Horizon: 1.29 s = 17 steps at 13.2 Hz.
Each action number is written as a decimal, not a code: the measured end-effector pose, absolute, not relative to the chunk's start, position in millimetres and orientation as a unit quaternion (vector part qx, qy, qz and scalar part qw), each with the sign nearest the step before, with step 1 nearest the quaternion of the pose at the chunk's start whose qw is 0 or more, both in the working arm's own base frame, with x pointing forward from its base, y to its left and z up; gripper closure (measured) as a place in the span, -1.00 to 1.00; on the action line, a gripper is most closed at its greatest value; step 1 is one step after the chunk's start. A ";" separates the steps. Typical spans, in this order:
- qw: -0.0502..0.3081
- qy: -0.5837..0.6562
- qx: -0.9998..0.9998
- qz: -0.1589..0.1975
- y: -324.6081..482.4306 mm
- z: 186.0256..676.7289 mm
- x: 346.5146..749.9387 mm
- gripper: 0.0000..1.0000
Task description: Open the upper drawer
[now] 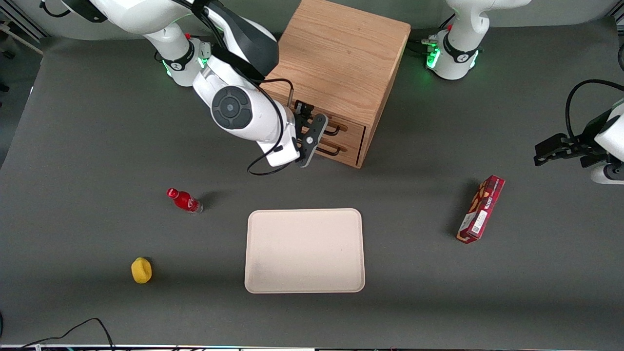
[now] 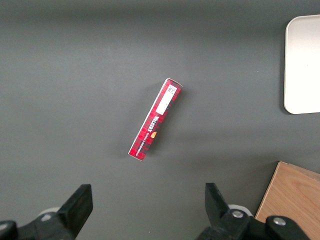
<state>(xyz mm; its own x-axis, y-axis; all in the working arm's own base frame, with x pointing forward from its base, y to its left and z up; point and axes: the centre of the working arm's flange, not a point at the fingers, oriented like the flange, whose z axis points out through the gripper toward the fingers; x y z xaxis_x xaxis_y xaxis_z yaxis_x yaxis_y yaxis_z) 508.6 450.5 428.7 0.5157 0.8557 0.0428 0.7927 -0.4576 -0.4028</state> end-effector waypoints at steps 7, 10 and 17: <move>0.164 -0.502 -0.845 0.078 458.6 404.2 495.0 -1.00; 0.162 -0.502 -0.847 0.067 459.9 391.7 495.0 -1.00; 0.159 -0.522 -0.836 0.054 460.2 382.4 498.3 -1.00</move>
<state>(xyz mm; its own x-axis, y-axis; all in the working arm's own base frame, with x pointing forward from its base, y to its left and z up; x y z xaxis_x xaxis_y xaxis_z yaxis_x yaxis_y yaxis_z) 498.3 460.2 382.4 0.4502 0.8897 0.0758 0.8553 -0.4052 -0.3228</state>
